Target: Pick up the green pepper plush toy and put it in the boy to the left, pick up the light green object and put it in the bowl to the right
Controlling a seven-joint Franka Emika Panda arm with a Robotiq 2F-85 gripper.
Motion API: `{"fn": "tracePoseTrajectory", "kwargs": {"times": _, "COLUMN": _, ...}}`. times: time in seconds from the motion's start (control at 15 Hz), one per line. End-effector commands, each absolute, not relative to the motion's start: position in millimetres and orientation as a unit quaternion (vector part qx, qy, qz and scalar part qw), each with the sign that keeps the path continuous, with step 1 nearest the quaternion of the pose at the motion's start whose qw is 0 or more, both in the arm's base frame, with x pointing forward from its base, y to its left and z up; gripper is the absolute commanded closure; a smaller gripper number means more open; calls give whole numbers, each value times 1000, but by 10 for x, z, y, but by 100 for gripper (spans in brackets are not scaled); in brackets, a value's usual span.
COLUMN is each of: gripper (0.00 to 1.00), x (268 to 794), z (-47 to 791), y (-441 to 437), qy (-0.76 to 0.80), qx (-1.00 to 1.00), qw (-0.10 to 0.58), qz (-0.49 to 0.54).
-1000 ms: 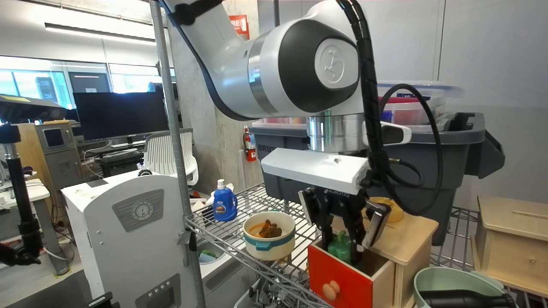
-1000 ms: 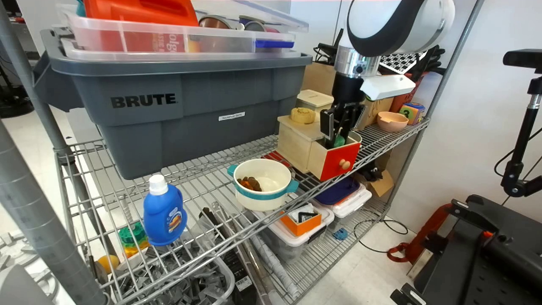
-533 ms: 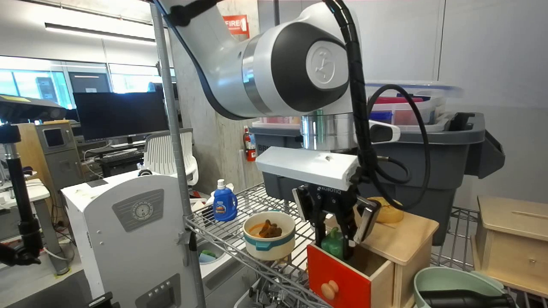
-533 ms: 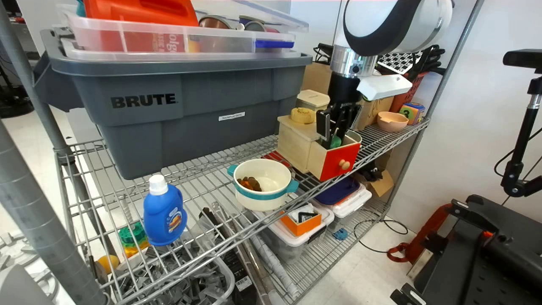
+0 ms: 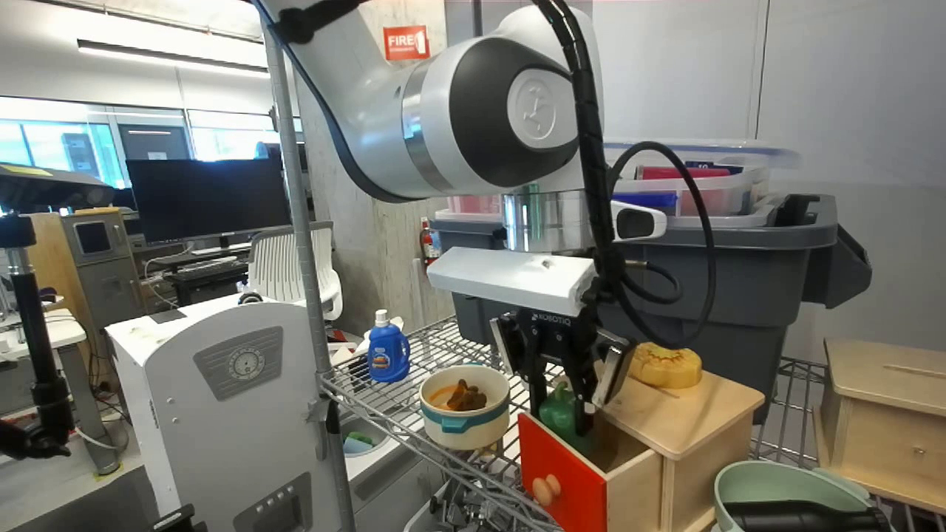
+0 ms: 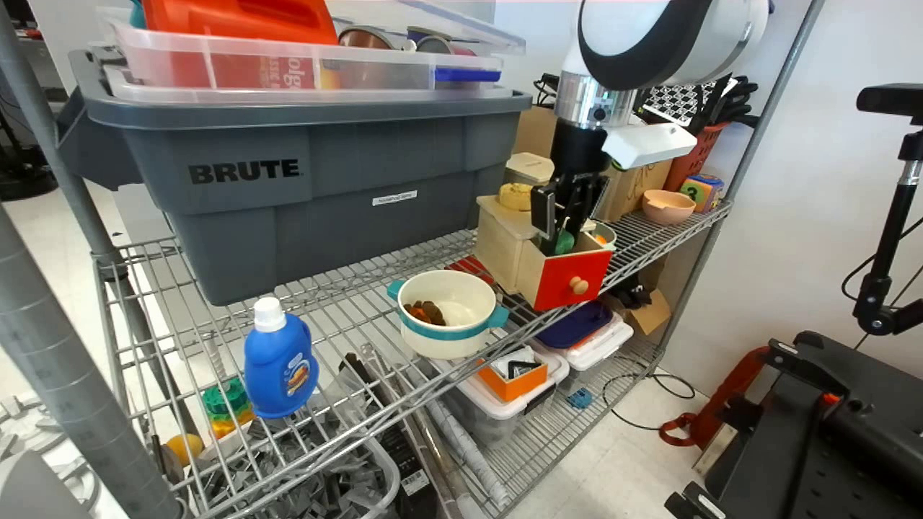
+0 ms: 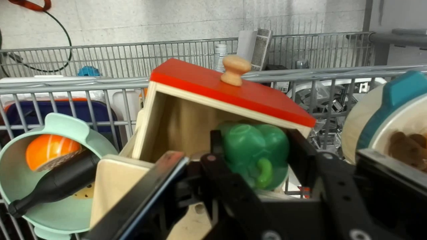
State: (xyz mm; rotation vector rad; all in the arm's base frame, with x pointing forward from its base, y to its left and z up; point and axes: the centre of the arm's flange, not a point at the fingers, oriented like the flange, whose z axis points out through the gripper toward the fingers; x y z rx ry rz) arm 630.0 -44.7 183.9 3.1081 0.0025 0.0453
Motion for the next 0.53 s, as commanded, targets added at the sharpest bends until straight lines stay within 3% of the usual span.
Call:
{"fn": "tracePoseTrajectory", "kwargs": {"times": 0.0, "gripper": 75, "x": 6141, "z": 2049, "y": -290, "qy": 9, "qx": 1000, "qw": 19, "qz": 22}}
{"fn": "tracePoseTrajectory", "kwargs": {"times": 0.47, "gripper": 75, "x": 6079, "z": 2238, "y": -179, "qy": 17, "qx": 999, "qw": 21, "qz": 30}}
